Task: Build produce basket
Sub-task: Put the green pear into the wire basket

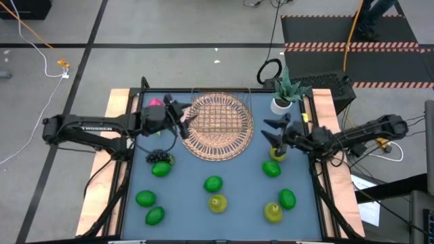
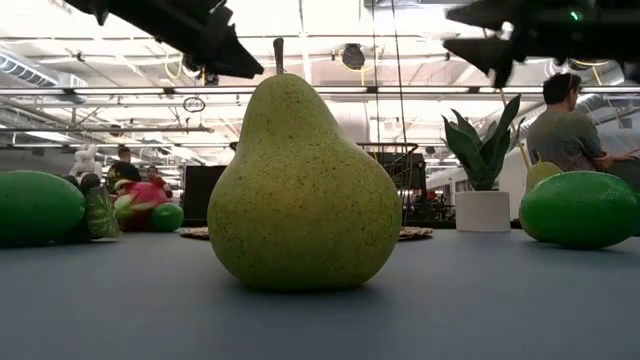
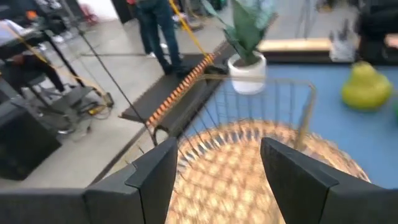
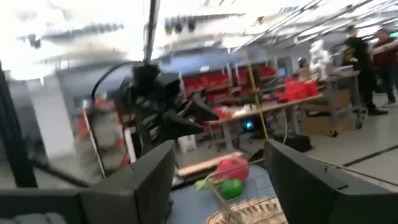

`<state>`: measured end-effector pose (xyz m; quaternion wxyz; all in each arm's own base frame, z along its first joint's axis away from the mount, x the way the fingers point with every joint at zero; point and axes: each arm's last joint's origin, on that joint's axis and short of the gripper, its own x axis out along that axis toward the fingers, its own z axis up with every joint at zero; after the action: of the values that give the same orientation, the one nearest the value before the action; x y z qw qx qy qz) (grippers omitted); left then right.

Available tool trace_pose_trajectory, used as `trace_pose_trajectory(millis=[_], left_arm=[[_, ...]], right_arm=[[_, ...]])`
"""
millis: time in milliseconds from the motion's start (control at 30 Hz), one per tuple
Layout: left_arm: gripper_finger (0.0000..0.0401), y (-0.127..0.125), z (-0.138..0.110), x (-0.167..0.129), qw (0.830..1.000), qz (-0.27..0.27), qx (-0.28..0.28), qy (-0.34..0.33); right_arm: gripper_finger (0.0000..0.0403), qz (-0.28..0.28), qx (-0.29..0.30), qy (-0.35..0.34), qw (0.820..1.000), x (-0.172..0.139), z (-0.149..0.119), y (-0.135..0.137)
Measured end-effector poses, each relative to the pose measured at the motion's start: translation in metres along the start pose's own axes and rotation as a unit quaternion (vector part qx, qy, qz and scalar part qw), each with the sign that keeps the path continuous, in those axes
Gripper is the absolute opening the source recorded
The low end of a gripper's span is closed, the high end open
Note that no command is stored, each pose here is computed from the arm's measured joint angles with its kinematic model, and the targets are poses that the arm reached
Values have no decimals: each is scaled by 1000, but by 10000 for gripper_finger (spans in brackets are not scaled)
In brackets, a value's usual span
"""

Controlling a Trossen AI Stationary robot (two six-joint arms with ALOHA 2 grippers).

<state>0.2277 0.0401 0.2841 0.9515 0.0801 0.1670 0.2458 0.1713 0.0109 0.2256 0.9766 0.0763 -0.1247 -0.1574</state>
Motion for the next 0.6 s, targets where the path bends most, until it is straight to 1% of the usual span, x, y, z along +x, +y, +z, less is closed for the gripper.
trace_pose_trajectory(millis=[100,167,300,400,500,600], left_arm=[[232,-3,2,-7,1000,-10,0,-4],[232,-2,3,-11,1000,-12,-5,-5],[232,2,6,-20,1000,-12,-23,-14],[232,4,3,-24,1000,-8,-24,-1],[232,6,-4,-24,999,14,-37,35],[232,6,-11,-25,996,36,-56,67]], right_arm=[[242,-42,-50,46,997,25,5,10],[242,-72,-77,65,992,38,11,16],[242,-133,-120,115,977,51,14,15],[242,-145,-107,146,973,51,12,11],[242,-125,-104,182,970,49,7,6],[242,-100,-108,193,970,51,7,-1]])
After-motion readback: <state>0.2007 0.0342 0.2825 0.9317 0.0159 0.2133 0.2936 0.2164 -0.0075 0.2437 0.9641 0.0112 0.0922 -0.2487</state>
